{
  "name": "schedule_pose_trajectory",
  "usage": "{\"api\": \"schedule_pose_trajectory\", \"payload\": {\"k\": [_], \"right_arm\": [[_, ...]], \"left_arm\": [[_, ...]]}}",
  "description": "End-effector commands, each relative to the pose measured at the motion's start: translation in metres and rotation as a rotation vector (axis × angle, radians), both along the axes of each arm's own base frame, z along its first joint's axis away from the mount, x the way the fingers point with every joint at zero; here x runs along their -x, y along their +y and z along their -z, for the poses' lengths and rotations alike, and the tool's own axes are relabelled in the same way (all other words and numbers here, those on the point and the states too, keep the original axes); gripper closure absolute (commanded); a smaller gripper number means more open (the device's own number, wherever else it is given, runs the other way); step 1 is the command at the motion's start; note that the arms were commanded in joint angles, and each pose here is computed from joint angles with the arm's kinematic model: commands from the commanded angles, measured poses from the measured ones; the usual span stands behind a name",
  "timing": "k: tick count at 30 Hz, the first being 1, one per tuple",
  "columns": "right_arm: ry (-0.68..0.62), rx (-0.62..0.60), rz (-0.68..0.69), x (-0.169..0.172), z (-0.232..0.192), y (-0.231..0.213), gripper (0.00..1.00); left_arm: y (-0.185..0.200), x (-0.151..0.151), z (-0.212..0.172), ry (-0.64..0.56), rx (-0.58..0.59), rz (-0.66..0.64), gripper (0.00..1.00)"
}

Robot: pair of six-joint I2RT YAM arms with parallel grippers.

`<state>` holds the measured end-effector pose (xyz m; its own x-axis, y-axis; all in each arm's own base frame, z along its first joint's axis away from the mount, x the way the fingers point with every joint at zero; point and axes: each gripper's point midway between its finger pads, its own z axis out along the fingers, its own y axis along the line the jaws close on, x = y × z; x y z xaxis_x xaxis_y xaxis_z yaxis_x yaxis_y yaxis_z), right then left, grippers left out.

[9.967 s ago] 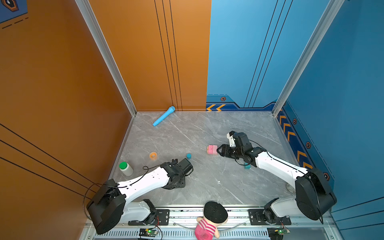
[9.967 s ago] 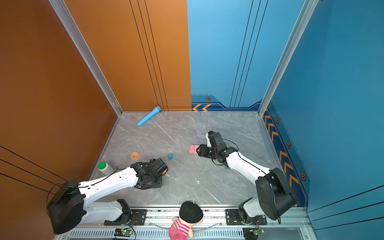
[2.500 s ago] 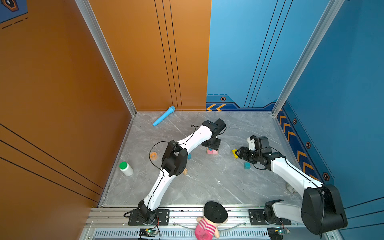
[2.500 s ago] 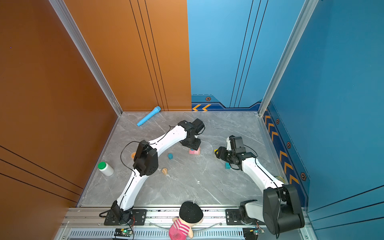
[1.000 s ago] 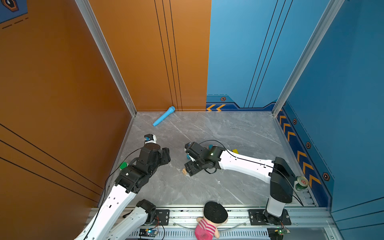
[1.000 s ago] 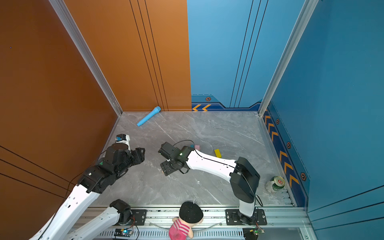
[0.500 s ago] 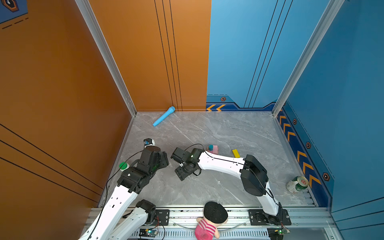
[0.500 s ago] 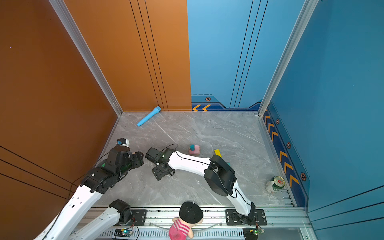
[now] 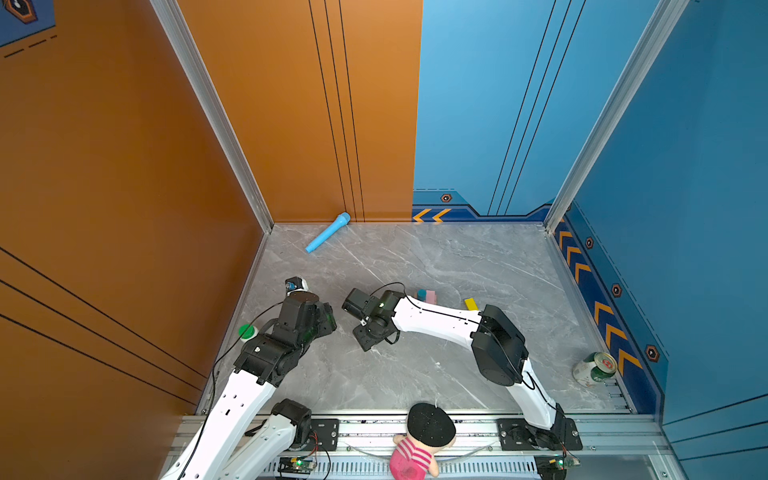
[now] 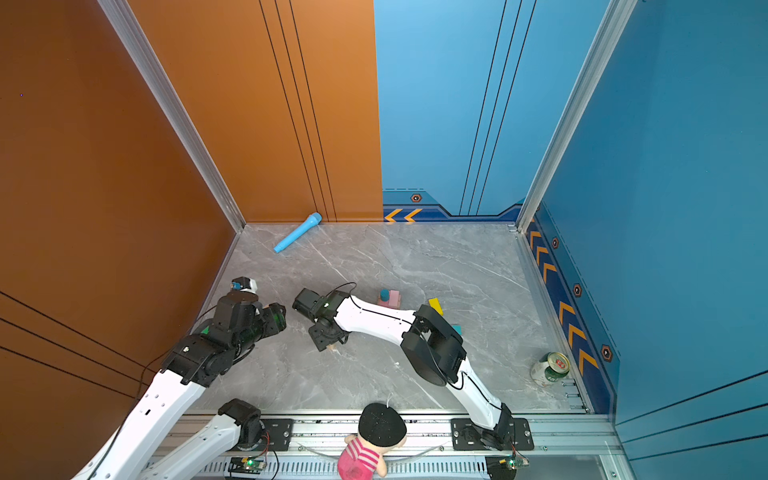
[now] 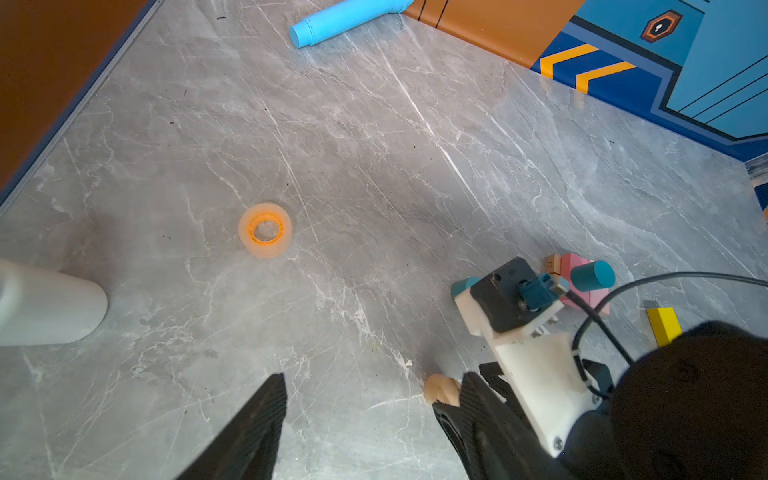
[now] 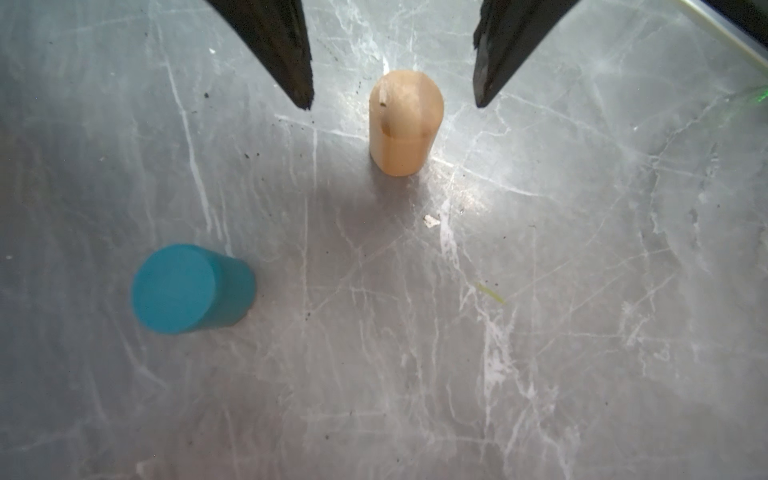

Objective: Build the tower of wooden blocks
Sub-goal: 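Lower the right gripper around the beige wooden cylinder and close it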

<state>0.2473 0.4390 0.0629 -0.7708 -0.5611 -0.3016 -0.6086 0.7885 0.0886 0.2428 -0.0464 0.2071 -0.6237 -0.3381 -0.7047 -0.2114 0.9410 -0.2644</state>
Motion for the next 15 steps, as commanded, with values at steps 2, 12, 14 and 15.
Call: {"api": "schedule_pose_trajectory", "payload": {"k": [2, 12, 14, 15], "right_arm": [[0.003, 0.005, 0.012, -0.004, 0.006, 0.004, 0.38], [0.026, 0.01, 0.005, -0.001, 0.014, 0.005, 0.42], [0.028, 0.011, 0.004, 0.0, 0.015, 0.006, 0.44], [0.029, 0.011, 0.004, 0.0, 0.016, 0.006, 0.46]], "left_arm": [[0.0, 0.004, 0.009, 0.034, 0.001, 0.009, 0.32], [0.0, 0.002, 0.011, 0.046, 0.004, 0.008, 0.32], [0.001, 0.003, 0.013, 0.048, 0.005, 0.007, 0.32], [0.001, 0.002, 0.012, 0.047, 0.006, 0.004, 0.32]]}}
